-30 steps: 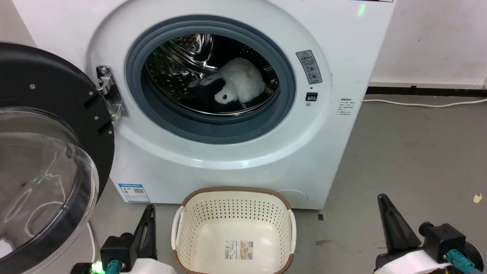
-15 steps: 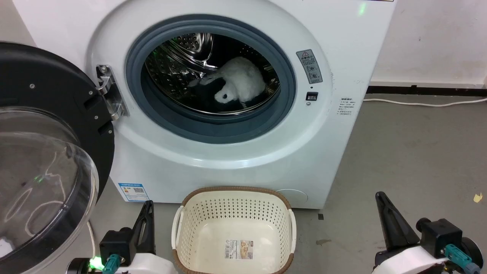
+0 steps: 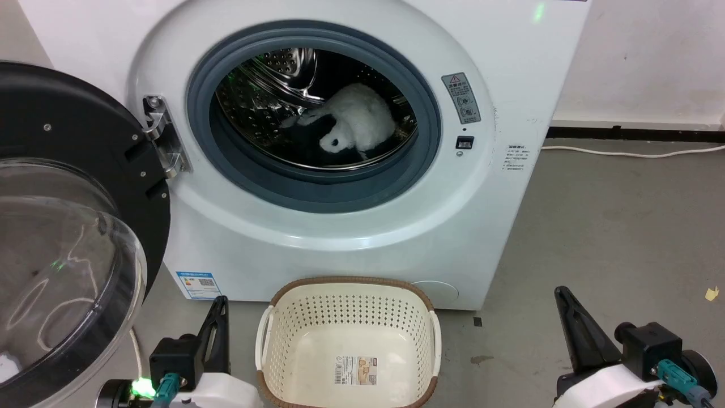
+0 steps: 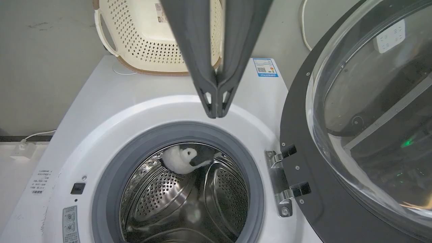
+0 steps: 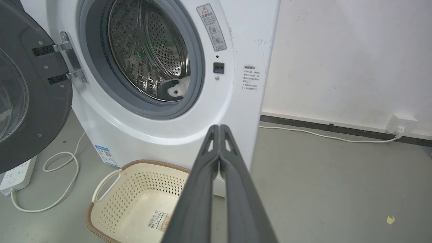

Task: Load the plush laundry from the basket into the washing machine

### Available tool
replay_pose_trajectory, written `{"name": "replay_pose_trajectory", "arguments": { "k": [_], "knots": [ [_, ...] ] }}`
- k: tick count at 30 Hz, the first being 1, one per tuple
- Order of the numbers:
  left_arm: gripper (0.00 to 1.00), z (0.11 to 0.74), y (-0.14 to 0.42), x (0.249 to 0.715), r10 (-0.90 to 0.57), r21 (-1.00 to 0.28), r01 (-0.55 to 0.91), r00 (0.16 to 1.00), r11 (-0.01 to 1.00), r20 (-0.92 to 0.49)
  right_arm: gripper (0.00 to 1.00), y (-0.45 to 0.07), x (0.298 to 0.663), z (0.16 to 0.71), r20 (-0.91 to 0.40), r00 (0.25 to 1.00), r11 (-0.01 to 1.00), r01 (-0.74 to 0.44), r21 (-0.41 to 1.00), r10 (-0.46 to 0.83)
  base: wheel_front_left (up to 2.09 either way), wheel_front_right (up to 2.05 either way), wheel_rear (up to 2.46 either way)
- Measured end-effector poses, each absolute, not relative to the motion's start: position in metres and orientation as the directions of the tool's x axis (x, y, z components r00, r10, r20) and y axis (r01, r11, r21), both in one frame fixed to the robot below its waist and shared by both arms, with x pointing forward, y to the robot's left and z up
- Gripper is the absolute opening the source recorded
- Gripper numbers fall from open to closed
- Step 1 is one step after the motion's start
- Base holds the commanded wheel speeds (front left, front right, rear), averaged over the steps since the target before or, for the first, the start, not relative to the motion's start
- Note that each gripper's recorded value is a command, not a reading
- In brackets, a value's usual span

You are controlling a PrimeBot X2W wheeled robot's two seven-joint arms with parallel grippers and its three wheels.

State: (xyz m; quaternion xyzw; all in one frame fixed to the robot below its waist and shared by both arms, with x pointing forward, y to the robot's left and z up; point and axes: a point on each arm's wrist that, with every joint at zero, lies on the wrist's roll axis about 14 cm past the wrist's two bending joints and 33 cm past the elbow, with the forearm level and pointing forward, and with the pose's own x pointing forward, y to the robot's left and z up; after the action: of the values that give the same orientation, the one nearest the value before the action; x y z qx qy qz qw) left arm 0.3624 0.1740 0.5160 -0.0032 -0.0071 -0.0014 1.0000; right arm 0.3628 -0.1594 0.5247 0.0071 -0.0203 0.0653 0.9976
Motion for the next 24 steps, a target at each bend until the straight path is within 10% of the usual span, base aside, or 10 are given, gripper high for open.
{"name": "replay_pose_trajectory", "arguments": {
  "k": [24],
  "knots": [
    [0.00,0.5203,0.1754,0.3674,-0.003,0.024,0.003,1.000,1.000,-0.003,0.00,-0.1590,0.3655,0.5210,-0.002,0.991,0.991,-0.132,-0.019,0.132,0.00,0.00,0.00]
  ]
}}
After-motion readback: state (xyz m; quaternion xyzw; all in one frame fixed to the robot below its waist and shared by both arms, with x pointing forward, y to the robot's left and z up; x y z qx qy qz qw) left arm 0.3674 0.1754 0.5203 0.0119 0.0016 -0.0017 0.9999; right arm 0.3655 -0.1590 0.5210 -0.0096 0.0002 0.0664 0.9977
